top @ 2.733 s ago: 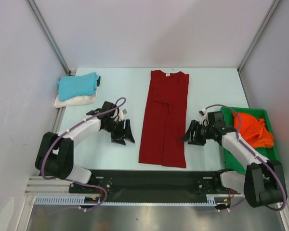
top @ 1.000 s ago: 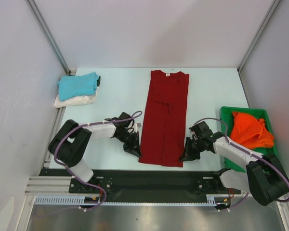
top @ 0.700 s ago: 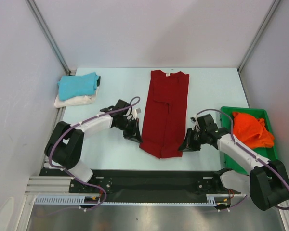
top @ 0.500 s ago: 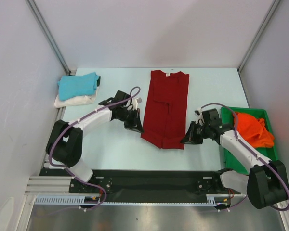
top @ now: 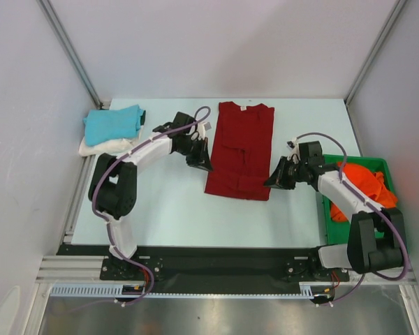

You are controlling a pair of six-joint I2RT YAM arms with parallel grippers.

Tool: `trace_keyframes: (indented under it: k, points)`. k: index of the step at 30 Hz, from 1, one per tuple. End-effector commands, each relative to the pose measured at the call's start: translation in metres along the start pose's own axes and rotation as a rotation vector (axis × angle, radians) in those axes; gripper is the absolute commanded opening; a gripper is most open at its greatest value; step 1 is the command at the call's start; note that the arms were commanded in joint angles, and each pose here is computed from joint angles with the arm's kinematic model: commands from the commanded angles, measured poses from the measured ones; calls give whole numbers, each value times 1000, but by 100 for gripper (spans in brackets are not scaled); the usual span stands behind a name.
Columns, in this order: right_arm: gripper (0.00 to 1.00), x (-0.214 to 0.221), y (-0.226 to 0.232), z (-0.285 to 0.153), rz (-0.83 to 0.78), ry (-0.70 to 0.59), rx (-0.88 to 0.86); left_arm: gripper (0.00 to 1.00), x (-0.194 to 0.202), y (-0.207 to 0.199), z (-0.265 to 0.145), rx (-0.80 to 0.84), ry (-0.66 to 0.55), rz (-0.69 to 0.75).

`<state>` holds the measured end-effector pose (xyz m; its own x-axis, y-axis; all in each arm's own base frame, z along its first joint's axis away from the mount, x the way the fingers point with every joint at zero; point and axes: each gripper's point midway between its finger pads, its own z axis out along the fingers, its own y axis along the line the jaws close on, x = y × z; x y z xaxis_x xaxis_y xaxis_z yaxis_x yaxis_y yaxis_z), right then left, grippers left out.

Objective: Fold and stack the t-shirts
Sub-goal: Fold the tshirt

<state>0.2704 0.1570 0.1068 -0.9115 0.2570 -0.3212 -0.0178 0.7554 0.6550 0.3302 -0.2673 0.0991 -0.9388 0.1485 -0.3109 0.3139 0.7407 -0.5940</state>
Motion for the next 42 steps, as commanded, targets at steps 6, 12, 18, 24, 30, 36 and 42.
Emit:
trace_keyframes:
  k: [6,12,18,24,30,36,42]
  points:
    - [0,-71,-1,28,-63,-123,-43,0,-62,28,15,-24,-80,36]
    - [0,-111,-7,49,-94,-183,-48,1,-100,37,33,-38,-132,66]
    - [0,-142,-13,69,-106,-192,-36,1,-118,56,41,-85,-168,63]
    - [5,-159,-21,81,-114,-211,-19,23,-138,71,38,-153,-224,76]
    - [41,-157,-31,56,-88,-223,12,76,-172,49,5,-170,-337,167]
    - [54,-114,-57,25,37,-143,16,80,-128,40,-19,-128,-238,124]
    - [54,-46,-63,24,122,-5,-25,77,-47,56,-7,-35,-62,-39]
